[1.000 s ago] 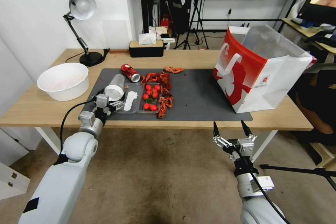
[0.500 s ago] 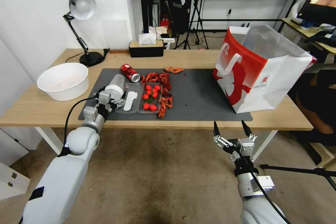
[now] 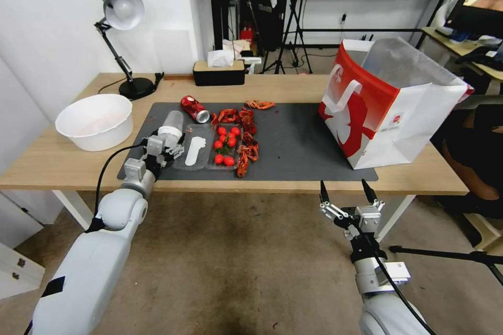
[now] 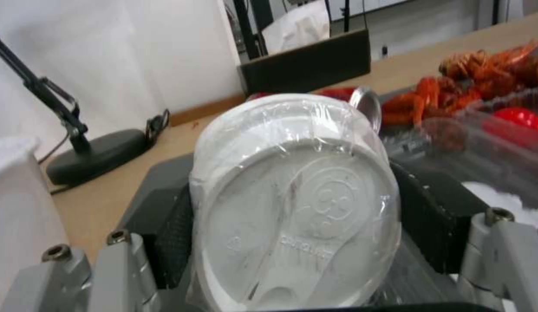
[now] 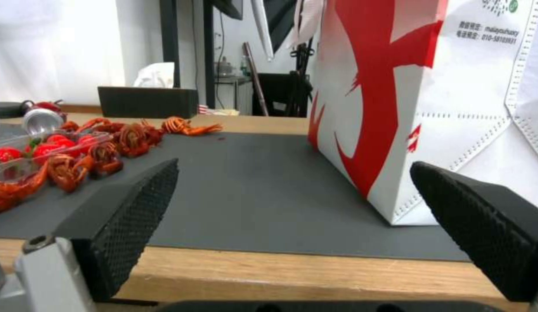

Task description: Pick up the trash from the table and place it into the takeout bag.

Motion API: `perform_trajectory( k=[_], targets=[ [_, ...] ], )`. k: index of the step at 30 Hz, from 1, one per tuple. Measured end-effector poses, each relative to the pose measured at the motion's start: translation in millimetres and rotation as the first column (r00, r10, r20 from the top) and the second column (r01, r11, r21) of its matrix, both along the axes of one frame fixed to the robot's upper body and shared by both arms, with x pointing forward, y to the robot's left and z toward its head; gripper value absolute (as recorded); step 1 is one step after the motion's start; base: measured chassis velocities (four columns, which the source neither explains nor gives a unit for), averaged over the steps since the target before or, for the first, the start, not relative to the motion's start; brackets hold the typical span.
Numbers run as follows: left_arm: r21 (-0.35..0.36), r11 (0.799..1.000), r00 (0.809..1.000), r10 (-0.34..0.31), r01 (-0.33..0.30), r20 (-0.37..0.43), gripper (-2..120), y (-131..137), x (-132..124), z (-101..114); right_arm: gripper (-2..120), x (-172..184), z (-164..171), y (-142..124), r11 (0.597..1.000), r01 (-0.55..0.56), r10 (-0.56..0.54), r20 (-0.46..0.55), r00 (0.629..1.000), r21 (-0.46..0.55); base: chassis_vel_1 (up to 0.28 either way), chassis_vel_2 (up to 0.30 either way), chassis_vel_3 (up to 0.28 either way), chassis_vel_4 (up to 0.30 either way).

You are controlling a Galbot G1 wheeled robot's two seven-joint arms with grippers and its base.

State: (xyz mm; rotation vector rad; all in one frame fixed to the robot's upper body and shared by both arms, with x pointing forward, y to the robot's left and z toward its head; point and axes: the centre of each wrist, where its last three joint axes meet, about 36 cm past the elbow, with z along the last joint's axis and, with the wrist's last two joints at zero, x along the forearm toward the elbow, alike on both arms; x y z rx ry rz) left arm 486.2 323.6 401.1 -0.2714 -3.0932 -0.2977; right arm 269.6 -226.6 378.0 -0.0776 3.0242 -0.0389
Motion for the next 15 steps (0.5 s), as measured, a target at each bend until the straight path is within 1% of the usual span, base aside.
perform_trajectory(
  k=[2,3,5,6,7,9,10,12,13,15],
  targets=[
    [-0.009,1.000,0.999,-0.017,0.017,0.029,72,-2.1,3.1,8.9,100,0.1,0.1,0.2,1.000,0.000,0.000,0.000,1.000,0.000,0.000,0.000,0.000,0.000],
    [-0.009,1.000,0.999,-0.017,0.017,0.029,72,-2.1,3.1,8.9,100,0.1,0.1,0.2,1.000,0.000,0.000,0.000,1.000,0.000,0.000,0.000,0.000,0.000],
    [-0.023,0.998,0.997,-0.052,0.053,0.062,72,-6.2,7.1,21.1,100,0.2,0.4,0.4,1.000,-0.001,0.001,0.001,1.000,0.001,0.000,0.000,0.000,0.000],
    [-0.031,0.996,0.993,-0.084,0.087,0.084,72,-8.5,10.0,29.8,100,0.2,0.6,0.5,1.000,-0.001,0.001,0.002,1.000,0.002,0.000,0.000,0.000,0.000],
    [-0.031,0.996,0.993,-0.084,0.087,0.084,72,-8.5,10.0,29.8,100,0.2,0.6,0.5,1.000,-0.001,0.001,0.002,1.000,0.002,0.000,0.000,0.000,0.000],
    [-0.030,0.989,0.982,-0.141,0.146,0.123,72,-12.4,16.3,46.1,100,0.0,0.8,0.7,1.000,-0.001,0.001,0.002,1.000,0.003,0.000,0.000,0.000,0.000],
    [-0.030,0.989,0.982,-0.141,0.146,0.123,72,-12.4,16.3,46.1,100,0.0,0.8,0.7,1.000,-0.001,0.001,0.002,1.000,0.003,0.000,0.000,0.000,0.000],
    [-0.025,0.976,0.964,-0.208,0.215,0.168,72,-19.7,24.1,70.0,100,-0.7,1.2,0.8,1.000,0.001,-0.001,0.002,1.000,0.005,0.000,0.000,0.000,0.000],
    [-0.025,0.976,0.964,-0.208,0.215,0.168,72,-19.7,24.1,70.0,100,-0.7,1.2,0.8,1.000,0.001,-0.001,0.002,1.000,0.005,0.000,0.000,0.000,0.000],
    [-0.042,0.958,0.942,-0.270,0.283,0.199,72,-29.5,29.4,90.7,100,-1.0,1.8,0.6,1.000,0.004,-0.004,0.003,1.000,0.006,0.000,0.000,0.000,0.000]
  ],
)
